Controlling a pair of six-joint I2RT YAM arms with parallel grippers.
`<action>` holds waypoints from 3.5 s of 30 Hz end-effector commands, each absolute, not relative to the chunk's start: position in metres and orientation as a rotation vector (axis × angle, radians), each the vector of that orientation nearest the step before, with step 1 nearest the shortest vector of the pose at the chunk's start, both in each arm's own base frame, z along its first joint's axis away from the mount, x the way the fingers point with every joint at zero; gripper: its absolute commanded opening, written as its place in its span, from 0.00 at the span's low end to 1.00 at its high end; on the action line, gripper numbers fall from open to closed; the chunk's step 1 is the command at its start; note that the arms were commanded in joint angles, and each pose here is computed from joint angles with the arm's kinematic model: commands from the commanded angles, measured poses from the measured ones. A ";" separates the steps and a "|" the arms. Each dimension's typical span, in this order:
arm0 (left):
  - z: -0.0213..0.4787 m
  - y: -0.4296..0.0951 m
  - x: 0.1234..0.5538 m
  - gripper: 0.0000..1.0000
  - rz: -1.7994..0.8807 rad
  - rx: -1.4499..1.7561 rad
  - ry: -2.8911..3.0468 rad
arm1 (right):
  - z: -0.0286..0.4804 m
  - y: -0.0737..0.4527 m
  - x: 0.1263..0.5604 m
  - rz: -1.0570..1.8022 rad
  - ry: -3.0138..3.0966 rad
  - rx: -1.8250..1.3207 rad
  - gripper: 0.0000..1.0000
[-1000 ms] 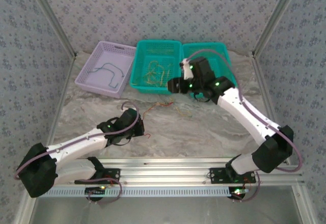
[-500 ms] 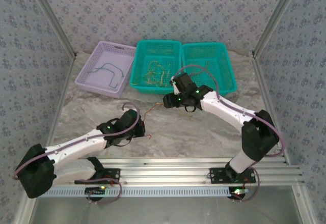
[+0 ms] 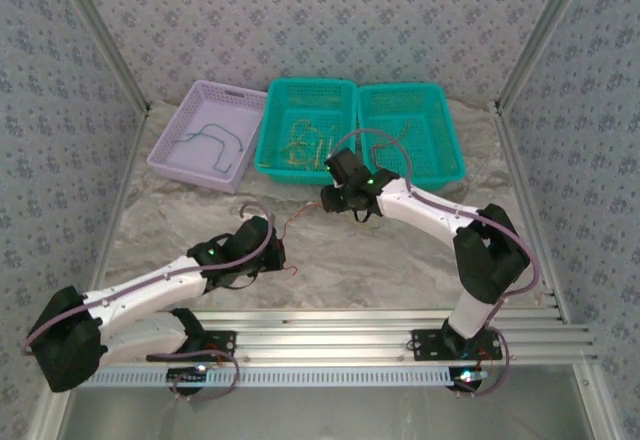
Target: Untangle the cables
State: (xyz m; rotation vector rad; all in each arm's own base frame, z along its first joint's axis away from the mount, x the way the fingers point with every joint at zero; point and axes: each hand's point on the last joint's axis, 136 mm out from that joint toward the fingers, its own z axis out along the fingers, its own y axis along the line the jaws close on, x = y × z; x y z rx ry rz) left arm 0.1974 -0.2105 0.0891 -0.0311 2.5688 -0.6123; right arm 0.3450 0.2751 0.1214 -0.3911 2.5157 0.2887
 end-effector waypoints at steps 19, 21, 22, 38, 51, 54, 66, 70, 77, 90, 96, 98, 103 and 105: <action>0.093 -0.205 0.184 0.00 -0.648 -0.003 2.566 | 0.121 0.283 0.363 0.220 2.487 -0.390 0.08; 0.092 -0.202 0.182 0.00 -0.645 -0.007 2.567 | 0.128 0.280 0.362 0.212 2.476 -0.383 0.00; 0.090 -0.199 0.180 0.00 -0.639 -0.009 2.570 | 0.133 0.277 0.360 0.216 2.466 -0.380 0.00; 0.094 -0.167 0.174 0.00 -0.511 -0.008 2.574 | 0.257 0.156 0.336 0.255 2.263 -0.117 0.00; 0.121 -0.168 0.187 0.00 -0.538 -0.011 2.529 | 0.329 0.152 0.348 0.479 2.124 -0.074 0.00; 0.121 -0.170 0.186 0.00 -0.548 0.001 2.537 | 0.328 0.185 0.364 0.496 2.155 -0.174 0.00; 0.118 -0.170 0.180 0.00 -0.573 -0.001 2.528 | 0.275 0.285 0.497 0.642 2.335 -0.259 0.00; 0.122 -0.176 0.182 0.00 -0.591 0.005 2.513 | 0.251 0.298 0.531 0.633 2.363 -0.242 0.00; 0.124 -0.181 0.183 0.00 -0.596 0.020 2.508 | 0.207 0.302 0.553 0.690 2.427 -0.191 0.04; 0.135 -0.186 0.187 0.00 -0.603 0.027 2.487 | 0.234 0.299 0.533 0.661 2.409 -0.278 0.47; 0.159 -0.191 0.198 0.00 -0.593 0.050 2.434 | 0.333 0.263 0.506 0.579 2.232 -0.256 0.55; 0.174 -0.195 0.206 0.00 -0.573 0.066 2.406 | 0.366 0.248 0.490 0.555 2.152 -0.233 0.58; 0.214 -0.216 0.235 0.00 -0.546 0.114 2.337 | 0.414 0.202 0.434 0.501 1.991 -0.135 0.71; 0.230 -0.228 0.250 0.00 -0.538 0.130 2.317 | 0.424 0.186 0.412 0.470 1.929 -0.120 0.75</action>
